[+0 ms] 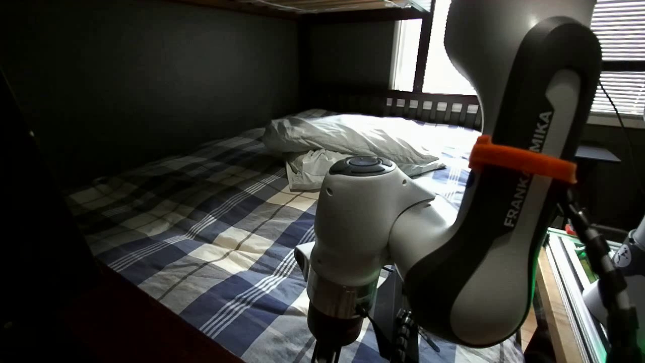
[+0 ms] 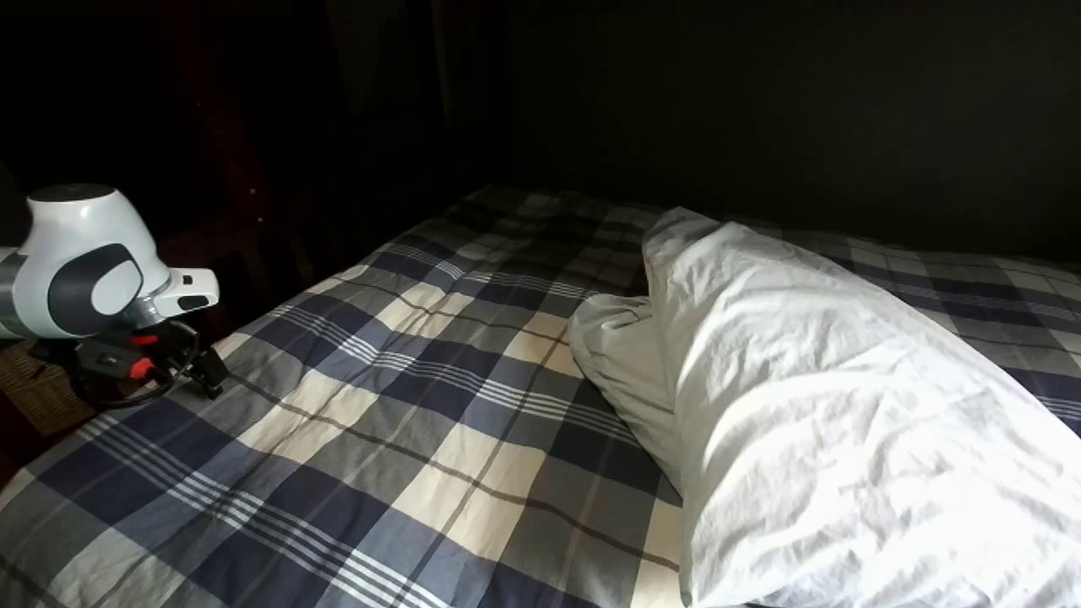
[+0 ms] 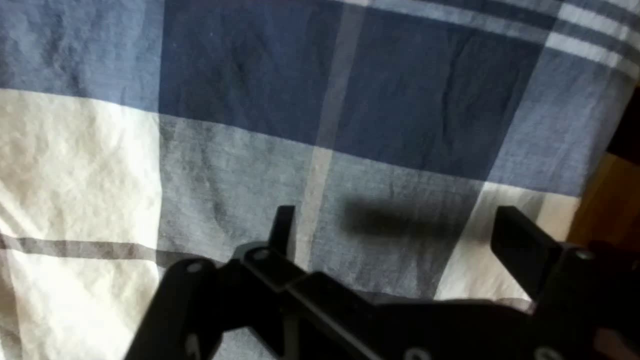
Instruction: Move the left side of the duvet to the right
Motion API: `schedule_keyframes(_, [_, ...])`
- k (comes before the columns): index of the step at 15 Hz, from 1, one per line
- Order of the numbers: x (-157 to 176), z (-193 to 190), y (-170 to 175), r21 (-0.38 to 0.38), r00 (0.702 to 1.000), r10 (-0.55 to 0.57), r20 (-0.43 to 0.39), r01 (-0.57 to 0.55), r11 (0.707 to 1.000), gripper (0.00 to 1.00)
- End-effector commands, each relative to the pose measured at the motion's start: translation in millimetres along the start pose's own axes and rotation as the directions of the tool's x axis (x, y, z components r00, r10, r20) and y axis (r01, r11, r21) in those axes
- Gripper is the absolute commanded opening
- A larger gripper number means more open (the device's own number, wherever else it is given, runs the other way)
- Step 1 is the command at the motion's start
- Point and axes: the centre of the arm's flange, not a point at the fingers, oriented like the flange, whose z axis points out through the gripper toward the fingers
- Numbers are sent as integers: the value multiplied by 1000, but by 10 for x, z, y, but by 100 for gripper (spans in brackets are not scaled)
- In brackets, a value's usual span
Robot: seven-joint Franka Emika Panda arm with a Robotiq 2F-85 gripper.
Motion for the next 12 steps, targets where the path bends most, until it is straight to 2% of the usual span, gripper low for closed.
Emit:
schedule_keyframes(1, [64, 302, 10, 29, 1000, -20, -5, 20, 999, 100])
schedule_keyframes(4, [58, 460, -19, 21, 1000, -28, 14, 27, 999, 99])
schedule_keyframes(6, [56, 542, -51, 24, 999, -37, 26, 37, 999, 74])
schedule_keyframes(7, [56, 568, -77, 24, 999, -43, 31, 42, 999, 70])
schedule_keyframes(12, [64, 573, -139, 27, 998, -54, 31, 54, 998, 31])
